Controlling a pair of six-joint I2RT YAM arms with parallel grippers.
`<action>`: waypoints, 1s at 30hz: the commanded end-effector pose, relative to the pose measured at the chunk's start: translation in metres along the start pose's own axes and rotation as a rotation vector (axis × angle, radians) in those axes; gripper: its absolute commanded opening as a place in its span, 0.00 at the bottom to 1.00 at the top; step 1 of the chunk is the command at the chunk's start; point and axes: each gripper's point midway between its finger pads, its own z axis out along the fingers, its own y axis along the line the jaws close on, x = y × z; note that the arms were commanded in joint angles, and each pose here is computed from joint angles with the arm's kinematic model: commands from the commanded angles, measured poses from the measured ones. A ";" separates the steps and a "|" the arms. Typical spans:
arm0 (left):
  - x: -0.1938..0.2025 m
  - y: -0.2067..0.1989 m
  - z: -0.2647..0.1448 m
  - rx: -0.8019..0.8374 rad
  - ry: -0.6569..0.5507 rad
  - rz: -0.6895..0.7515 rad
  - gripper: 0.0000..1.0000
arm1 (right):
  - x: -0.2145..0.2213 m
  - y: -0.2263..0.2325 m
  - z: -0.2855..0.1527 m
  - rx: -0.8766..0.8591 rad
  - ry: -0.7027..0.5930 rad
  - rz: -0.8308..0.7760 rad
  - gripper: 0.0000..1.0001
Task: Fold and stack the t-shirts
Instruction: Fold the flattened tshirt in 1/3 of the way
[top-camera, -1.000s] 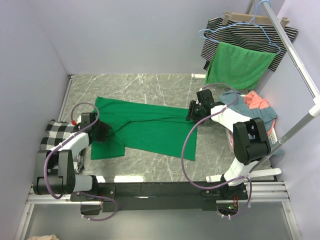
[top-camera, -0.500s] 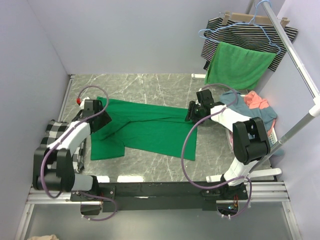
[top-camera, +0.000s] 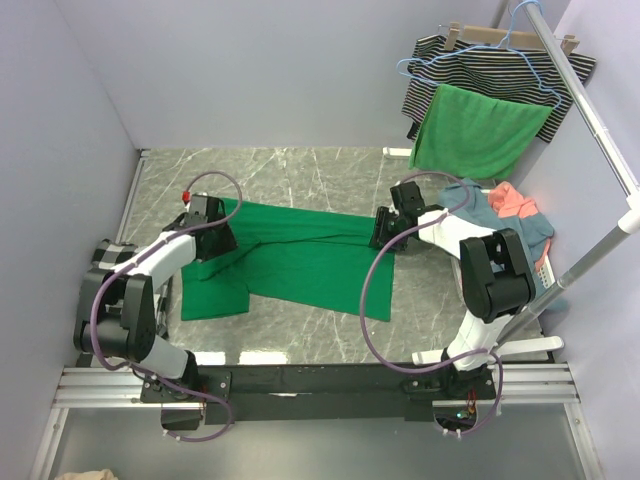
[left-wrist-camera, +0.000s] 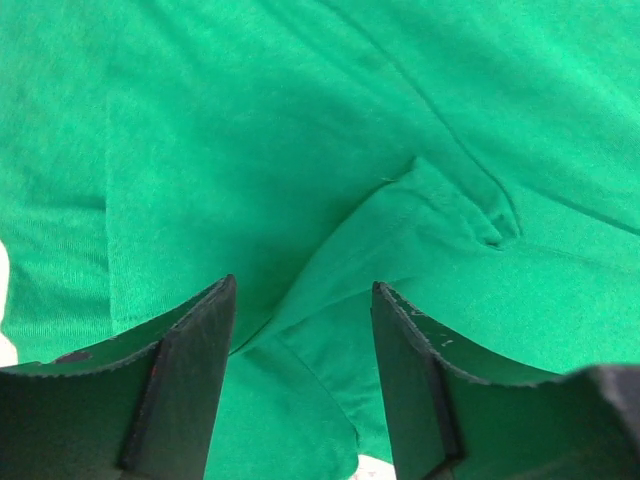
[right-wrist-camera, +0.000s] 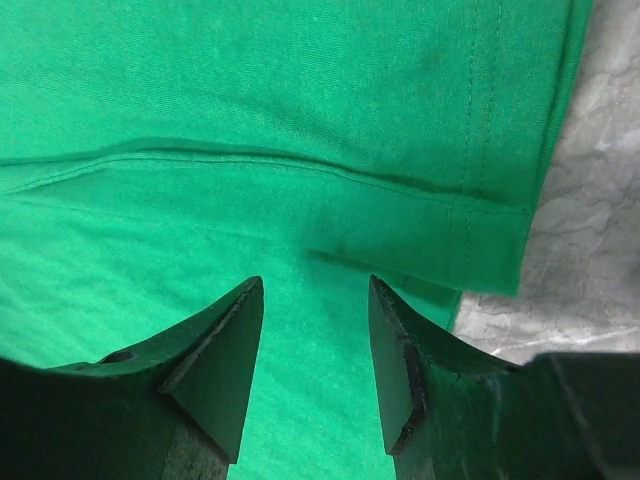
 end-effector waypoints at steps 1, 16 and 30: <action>-0.013 -0.007 -0.004 0.017 -0.045 0.062 0.63 | 0.002 0.004 0.004 -0.015 0.012 -0.023 0.54; 0.008 -0.007 0.019 -0.010 0.036 0.128 0.53 | -0.001 0.004 -0.002 -0.013 0.001 -0.035 0.53; -0.025 -0.017 -0.010 -0.012 -0.037 0.129 0.04 | -0.009 -0.006 -0.023 0.049 -0.069 -0.024 0.54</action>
